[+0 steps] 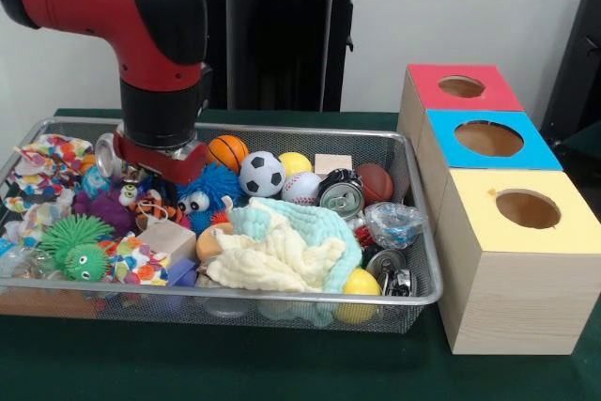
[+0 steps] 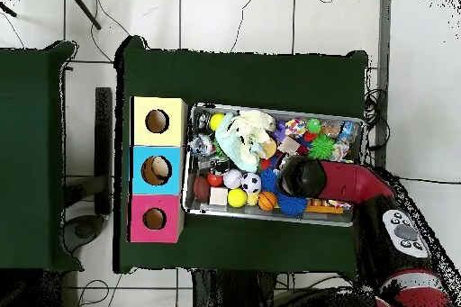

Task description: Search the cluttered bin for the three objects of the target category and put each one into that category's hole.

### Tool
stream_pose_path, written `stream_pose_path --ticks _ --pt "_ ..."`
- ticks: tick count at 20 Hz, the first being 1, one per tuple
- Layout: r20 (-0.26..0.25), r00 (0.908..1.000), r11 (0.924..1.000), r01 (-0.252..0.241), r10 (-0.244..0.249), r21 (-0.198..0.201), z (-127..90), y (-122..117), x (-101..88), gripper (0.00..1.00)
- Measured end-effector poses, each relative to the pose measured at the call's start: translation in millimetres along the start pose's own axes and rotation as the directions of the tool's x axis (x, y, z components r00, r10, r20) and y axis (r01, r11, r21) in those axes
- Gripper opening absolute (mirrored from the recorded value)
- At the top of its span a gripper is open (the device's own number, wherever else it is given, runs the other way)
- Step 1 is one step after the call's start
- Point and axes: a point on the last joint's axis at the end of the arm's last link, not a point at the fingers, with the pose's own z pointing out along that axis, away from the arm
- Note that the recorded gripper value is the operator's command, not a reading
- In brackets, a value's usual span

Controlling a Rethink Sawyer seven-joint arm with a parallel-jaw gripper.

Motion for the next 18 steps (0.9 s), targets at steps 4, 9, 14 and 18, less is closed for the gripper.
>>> stream_pose_path --ticks 4,9,14,18 --pt "0.005 1.0000 1.0000 0.006 -0.006 -0.001 -2 1 -0.9 0.00" --pt "0.030 0.9995 0.9997 0.001 -0.001 -0.024 -16 5 -12.1 0.00" --pt "0.084 0.9965 0.9989 0.005 -0.001 -0.046 -59 14 -30.8 0.00" --pt "0.142 0.9898 0.9979 0.011 -0.002 -0.063 -91 24 -48.9 0.00"
